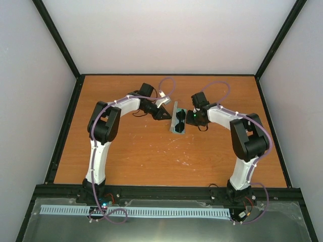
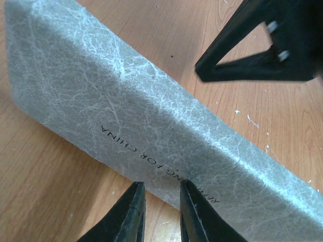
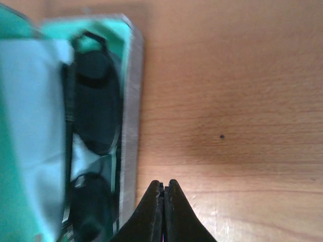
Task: Organize the sunglasses
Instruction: Close the sunglasses case at the center of the board.
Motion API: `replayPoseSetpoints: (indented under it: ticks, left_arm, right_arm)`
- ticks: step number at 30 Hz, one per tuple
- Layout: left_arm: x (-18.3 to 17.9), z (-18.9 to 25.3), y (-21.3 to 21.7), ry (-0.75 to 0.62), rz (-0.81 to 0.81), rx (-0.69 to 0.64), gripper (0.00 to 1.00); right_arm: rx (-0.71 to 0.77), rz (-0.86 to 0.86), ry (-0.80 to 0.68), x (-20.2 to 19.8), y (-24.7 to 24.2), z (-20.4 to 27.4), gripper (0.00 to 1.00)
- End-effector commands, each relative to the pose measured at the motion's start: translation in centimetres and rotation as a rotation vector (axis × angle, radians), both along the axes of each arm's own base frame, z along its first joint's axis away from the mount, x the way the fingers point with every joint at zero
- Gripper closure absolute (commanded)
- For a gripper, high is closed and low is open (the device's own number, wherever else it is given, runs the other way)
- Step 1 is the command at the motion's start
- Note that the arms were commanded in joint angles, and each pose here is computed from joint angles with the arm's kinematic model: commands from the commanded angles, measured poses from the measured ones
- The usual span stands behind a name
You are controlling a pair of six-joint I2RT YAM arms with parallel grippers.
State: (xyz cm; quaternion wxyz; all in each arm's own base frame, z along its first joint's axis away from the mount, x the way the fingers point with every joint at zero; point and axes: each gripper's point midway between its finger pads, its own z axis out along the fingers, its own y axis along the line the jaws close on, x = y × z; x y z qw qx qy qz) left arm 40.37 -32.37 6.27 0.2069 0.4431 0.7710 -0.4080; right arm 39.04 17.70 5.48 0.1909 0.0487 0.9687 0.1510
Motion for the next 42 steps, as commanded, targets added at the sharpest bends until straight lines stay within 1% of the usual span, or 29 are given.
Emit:
replayPoseSetpoints:
  ticks: [1, 11, 17, 27, 42]
  left_arm:
    - [-0.3, 0.0, -1.2, 0.025, -0.017, -0.001, 0.78]
    - [-0.3, -0.4, -1.8, 0.032, -0.026, 0.012, 0.78]
    - [-0.5, -0.9, -2.5, 0.038, -0.039, 0.019, 0.78]
    - [-1.8, -2.6, -4.3, 0.064, -0.079, 0.038, 0.78]
    - [-3.4, -4.5, -5.5, 0.103, -0.114, 0.055, 0.78]
  right_arm:
    - [-0.001, 0.008, 0.029, 0.3, 0.3, -2.9, 0.97]
    - [0.071, 0.038, 0.066, 0.6, 2.0, -5.2, 0.97]
    - [0.134, 0.048, 0.038, 0.3, 2.7, -4.2, 0.97]
    - [0.221, 0.087, -0.003, 0.0, 4.4, -2.2, 0.97]
    - [0.265, 0.124, -0.011, -0.7, 5.9, -2.0, 0.97]
